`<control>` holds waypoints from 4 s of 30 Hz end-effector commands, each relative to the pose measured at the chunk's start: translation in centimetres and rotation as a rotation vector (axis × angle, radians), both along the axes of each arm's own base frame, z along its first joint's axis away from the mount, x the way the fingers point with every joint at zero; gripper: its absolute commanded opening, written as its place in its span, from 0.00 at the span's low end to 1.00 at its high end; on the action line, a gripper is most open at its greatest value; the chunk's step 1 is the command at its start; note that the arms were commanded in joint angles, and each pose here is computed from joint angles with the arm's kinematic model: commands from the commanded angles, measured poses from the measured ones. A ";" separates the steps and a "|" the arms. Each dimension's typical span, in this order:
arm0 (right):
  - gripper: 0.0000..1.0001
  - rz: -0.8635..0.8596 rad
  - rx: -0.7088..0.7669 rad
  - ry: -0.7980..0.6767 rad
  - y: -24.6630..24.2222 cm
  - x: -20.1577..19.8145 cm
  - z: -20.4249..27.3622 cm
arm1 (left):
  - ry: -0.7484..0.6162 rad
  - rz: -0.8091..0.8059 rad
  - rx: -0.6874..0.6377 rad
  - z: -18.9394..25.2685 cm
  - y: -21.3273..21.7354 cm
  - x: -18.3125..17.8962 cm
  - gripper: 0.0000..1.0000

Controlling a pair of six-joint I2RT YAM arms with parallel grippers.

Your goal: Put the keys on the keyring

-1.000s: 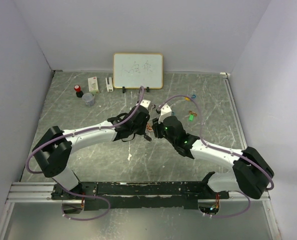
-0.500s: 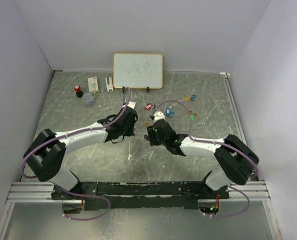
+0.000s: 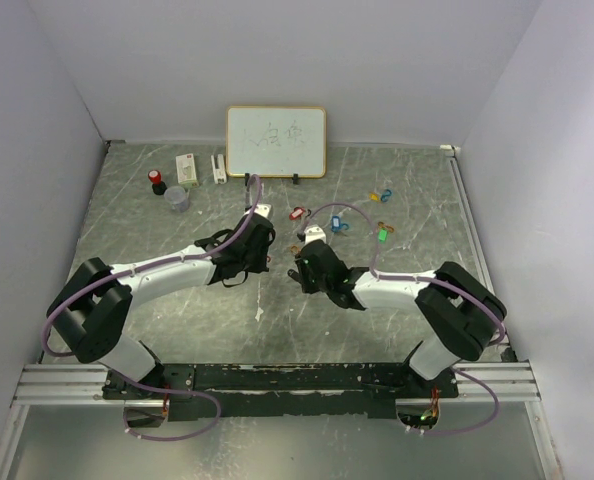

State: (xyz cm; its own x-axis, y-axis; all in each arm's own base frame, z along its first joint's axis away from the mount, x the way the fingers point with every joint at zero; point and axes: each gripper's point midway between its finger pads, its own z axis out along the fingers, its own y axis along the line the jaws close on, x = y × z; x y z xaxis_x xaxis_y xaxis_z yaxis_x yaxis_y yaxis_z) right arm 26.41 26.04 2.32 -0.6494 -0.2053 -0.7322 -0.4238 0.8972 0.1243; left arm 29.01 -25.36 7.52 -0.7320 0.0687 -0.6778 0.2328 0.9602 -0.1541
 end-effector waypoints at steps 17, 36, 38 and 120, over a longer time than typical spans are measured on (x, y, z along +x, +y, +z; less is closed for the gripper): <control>0.00 0.016 0.034 -0.173 -0.1 1.5 5.9 | -0.042 -0.099 -0.094 2.3 -1.8 0.0 0.07; 0.00 0.150 0.129 -0.339 1.0 1.1 11.5 | -0.082 -0.372 -0.227 5.8 -7.8 -1.2 0.07; 0.00 0.161 0.138 -0.337 1.2 0.9 11.5 | -0.079 -0.378 -0.230 5.8 -8.1 -1.3 0.07; 0.00 0.078 0.071 -0.394 -1.4 1.5 11.5 | -0.068 -0.490 -0.273 6.7 -9.4 -3.5 0.07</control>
State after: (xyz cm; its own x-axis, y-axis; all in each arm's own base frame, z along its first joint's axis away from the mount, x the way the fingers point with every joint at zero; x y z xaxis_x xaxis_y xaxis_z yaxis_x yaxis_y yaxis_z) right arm 27.72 25.26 13.59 -0.3210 -0.1827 -0.9293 -0.5358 0.8442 0.0191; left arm 26.11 -34.05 12.67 -0.6448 0.2145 -0.7336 0.6197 0.7086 -0.3375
